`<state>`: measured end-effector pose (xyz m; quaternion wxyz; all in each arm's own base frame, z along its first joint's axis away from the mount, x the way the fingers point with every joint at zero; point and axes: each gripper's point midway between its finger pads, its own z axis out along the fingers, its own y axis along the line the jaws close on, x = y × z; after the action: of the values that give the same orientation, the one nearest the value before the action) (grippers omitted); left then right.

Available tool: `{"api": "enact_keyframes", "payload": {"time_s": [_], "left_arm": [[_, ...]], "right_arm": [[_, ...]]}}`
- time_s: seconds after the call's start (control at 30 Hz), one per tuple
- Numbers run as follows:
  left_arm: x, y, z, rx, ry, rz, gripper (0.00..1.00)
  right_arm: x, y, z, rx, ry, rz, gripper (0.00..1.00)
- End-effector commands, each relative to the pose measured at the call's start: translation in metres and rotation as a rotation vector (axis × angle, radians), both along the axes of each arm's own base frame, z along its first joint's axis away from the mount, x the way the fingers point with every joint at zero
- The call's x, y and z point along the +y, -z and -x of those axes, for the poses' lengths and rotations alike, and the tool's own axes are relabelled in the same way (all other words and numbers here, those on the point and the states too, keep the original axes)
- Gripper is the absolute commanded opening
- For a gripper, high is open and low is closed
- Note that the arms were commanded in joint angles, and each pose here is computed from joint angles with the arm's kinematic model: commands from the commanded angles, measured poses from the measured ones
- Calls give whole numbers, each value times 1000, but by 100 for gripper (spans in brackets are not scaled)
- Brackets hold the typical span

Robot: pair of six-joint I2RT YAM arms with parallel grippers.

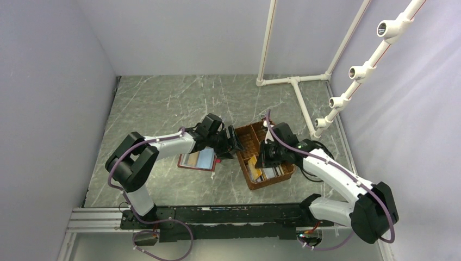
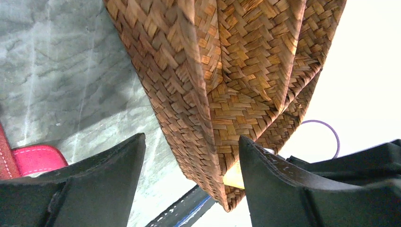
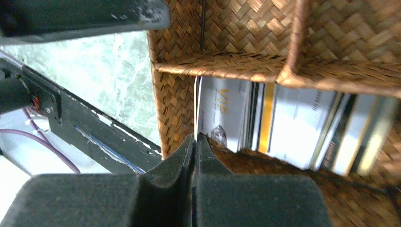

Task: Put the credit cards into the card holder
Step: Pick up the credit card from the storage box.

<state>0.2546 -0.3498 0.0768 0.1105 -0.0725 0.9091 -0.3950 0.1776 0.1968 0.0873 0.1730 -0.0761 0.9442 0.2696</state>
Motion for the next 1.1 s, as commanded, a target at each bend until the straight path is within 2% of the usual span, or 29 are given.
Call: {"api": "enact_keyframes", "payload": {"time_s": [0.0, 0.2, 0.3, 0.4, 0.53, 0.63, 0.77, 0.83, 1.0, 1.07], "left_arm": [[-2, -29, -6, -85, 18, 8, 79], [2, -46, -2, -128, 35, 20, 81], [-2, -65, 4, -184, 82, 90, 80], [-13, -94, 12, -260, 151, 220, 80], [-25, -117, 25, -278, 225, 375, 82], [-36, -123, 30, -271, 253, 469, 85], [-55, -124, 38, -284, 313, 513, 85], [-59, -123, 39, -291, 322, 530, 79], [-64, -130, 43, -304, 360, 634, 48], [-65, -135, 45, -321, 379, 673, 31]], "right_arm": [[-12, -34, -14, -68, 56, 58, 0], [-25, -43, -15, -46, 164, 105, 0], [-30, -50, -18, -73, 207, 80, 0], [-21, -59, -17, -98, 165, -109, 0], [-15, -92, -24, -246, 134, -388, 0], [-13, -104, -23, -280, 121, -497, 0], [-8, -122, -17, -298, 88, -643, 0], [-8, -124, -16, -299, 87, -652, 0], [-12, -125, -16, -310, 93, -639, 0], [-12, -124, -16, -308, 91, -635, 0]]}}
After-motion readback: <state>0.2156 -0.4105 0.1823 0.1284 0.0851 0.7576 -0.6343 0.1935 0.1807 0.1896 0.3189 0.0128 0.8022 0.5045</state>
